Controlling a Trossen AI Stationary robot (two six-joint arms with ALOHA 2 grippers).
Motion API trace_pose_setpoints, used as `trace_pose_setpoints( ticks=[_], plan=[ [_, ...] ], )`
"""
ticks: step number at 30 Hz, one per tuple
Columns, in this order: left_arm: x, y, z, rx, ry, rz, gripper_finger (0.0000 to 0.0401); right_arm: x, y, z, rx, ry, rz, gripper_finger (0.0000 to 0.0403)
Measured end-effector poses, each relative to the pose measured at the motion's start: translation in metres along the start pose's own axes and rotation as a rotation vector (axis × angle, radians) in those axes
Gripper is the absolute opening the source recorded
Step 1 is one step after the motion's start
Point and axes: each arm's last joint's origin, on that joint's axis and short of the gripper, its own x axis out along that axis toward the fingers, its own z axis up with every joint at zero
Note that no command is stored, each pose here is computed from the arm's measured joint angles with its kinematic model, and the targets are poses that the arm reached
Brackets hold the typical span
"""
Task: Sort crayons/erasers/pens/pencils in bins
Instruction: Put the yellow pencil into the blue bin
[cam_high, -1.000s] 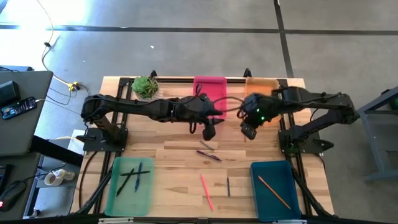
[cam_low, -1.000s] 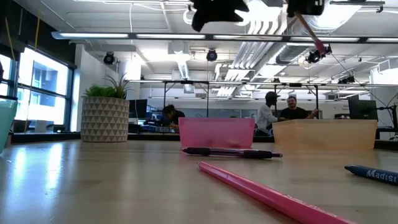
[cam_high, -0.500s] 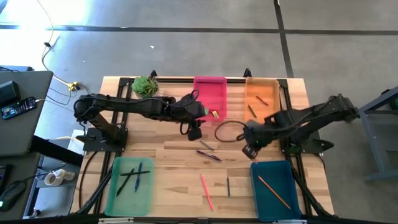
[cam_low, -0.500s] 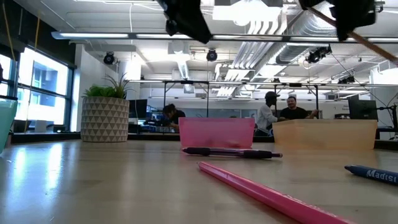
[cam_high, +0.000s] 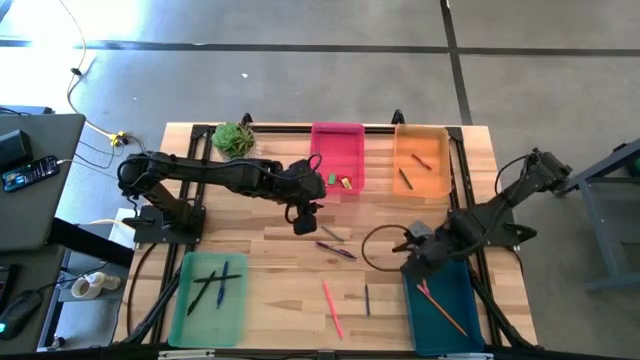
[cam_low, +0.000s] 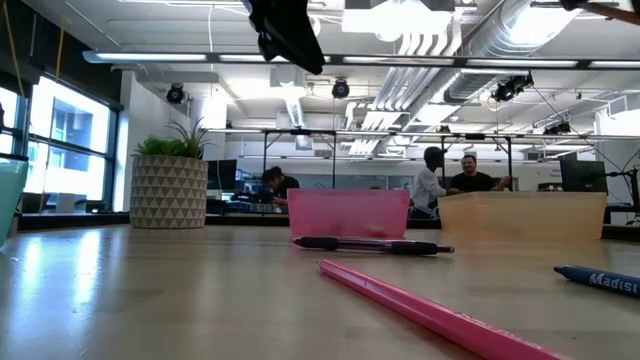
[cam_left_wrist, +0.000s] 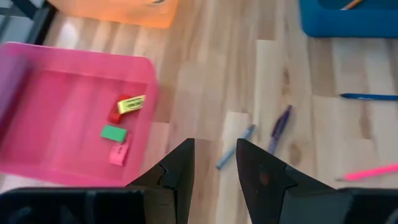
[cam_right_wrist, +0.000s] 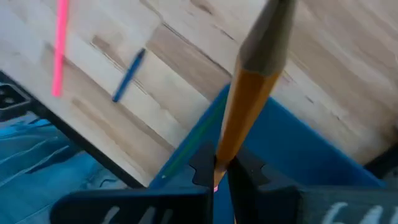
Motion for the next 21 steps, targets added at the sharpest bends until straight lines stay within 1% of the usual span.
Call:
trace_pose_setpoints(
  ticks=[5,13,16,21],
  plan=[
    [0.002,-0.002,0.000,-0.007,0.010,-0.063,0.0106,0.014,0.007,-0.019,0.014,0.021,-0.059,0.0007],
    [0.002,-0.004,-0.001,-0.099,0.015,-0.071,0.0106,0.041,0.016,-0.042,-0.040,0.080,-0.183,0.0007],
    [0.002,-0.006,-0.001,-0.096,0.015,-0.080,0.0106,0.049,0.017,-0.048,-0.060,0.082,-0.220,0.0007],
    [0.010,-0.013,-0.003,-0.088,0.047,-0.132,0.0106,0.061,0.020,-0.057,-0.094,0.083,-0.267,0.0007]
  ],
)
